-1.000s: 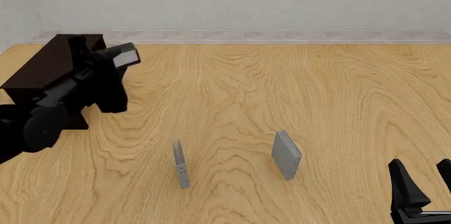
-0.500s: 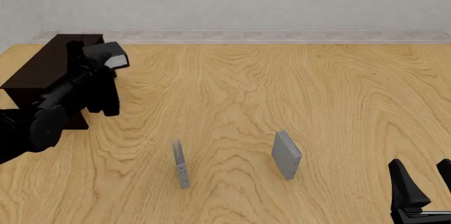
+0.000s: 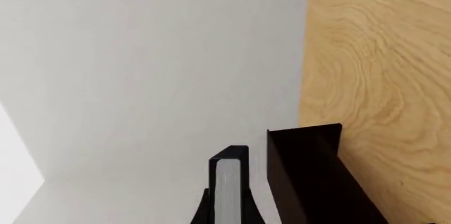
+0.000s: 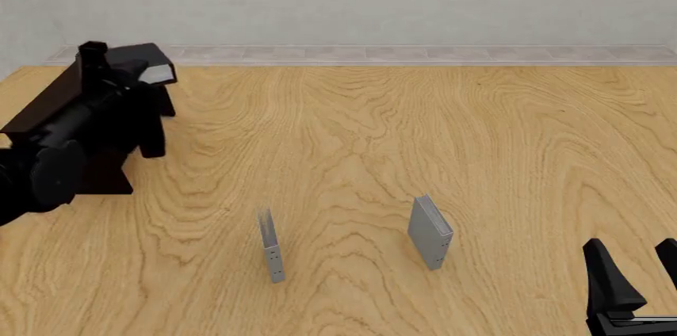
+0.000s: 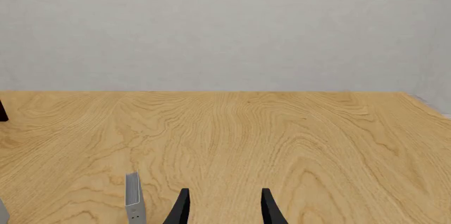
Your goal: Pick up the book in the middle and place it on the cabinet shelf.
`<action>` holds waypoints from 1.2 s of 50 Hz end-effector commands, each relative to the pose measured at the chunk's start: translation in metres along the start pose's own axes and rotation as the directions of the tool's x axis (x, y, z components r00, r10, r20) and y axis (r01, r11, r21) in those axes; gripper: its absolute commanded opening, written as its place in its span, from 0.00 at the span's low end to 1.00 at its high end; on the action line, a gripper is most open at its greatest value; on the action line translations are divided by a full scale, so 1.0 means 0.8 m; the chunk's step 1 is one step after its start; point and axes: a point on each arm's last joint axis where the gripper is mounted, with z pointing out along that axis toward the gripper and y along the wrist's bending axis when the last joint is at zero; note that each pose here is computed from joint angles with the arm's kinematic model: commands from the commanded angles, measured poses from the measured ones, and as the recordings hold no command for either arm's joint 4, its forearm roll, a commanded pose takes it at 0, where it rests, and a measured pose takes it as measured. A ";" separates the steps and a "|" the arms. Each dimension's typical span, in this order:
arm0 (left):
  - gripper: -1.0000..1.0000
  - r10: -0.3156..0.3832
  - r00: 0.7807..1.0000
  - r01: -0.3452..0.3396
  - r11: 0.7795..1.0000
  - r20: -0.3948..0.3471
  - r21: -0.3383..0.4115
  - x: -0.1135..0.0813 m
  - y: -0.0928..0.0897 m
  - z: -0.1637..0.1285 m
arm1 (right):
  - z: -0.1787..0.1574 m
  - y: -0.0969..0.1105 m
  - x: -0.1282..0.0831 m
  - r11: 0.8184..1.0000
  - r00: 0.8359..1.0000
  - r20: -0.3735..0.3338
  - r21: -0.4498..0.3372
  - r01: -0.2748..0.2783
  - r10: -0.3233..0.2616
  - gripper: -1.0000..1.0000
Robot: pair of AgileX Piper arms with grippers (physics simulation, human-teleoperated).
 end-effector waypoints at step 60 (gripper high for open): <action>0.00 -0.109 0.970 0.102 0.994 -0.218 -0.046 0.101 -0.004 0.066 | 0.000 0.000 0.000 1.000 1.000 0.000 0.000 0.001 -0.001 1.00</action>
